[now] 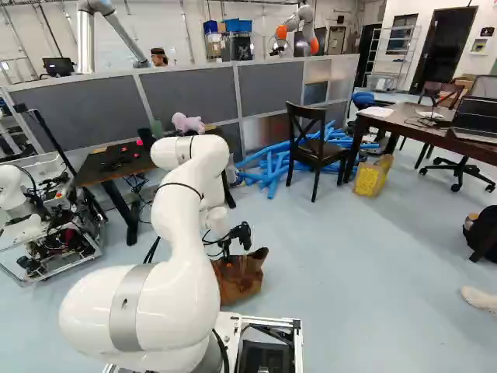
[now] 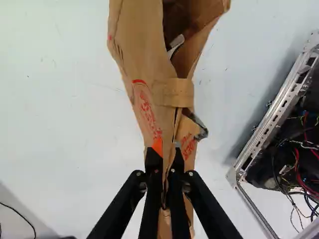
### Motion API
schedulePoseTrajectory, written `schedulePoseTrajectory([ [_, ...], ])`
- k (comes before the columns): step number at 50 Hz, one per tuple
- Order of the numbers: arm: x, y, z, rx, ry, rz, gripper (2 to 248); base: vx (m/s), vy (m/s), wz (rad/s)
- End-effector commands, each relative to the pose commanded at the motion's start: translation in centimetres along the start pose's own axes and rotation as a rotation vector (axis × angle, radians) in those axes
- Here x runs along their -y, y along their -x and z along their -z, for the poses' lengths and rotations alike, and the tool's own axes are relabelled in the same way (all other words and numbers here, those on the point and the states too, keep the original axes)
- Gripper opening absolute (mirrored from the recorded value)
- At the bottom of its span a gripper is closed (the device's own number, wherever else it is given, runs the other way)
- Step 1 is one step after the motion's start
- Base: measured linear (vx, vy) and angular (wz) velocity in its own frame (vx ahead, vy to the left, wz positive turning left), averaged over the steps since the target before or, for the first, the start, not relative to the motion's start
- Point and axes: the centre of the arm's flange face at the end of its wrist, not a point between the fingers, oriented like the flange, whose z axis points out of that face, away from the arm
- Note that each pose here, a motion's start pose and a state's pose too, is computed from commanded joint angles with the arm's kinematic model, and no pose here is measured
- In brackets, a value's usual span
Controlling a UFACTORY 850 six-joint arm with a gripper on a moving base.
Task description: Pick up the bag on the ground and place it on the table
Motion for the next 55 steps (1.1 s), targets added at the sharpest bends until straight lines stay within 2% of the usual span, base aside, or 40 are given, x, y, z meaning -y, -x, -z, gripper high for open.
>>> schedulePoseTrajectory([
  [23, -0.5, 0.1, 3.5, -0.002, -0.013, 0.013, 21, 0.0, 0.0, 0.0],
  [55, -1.3, 0.1, 8.4, -0.006, -0.038, 0.094, 21, 0.0, 0.0, 0.0],
])
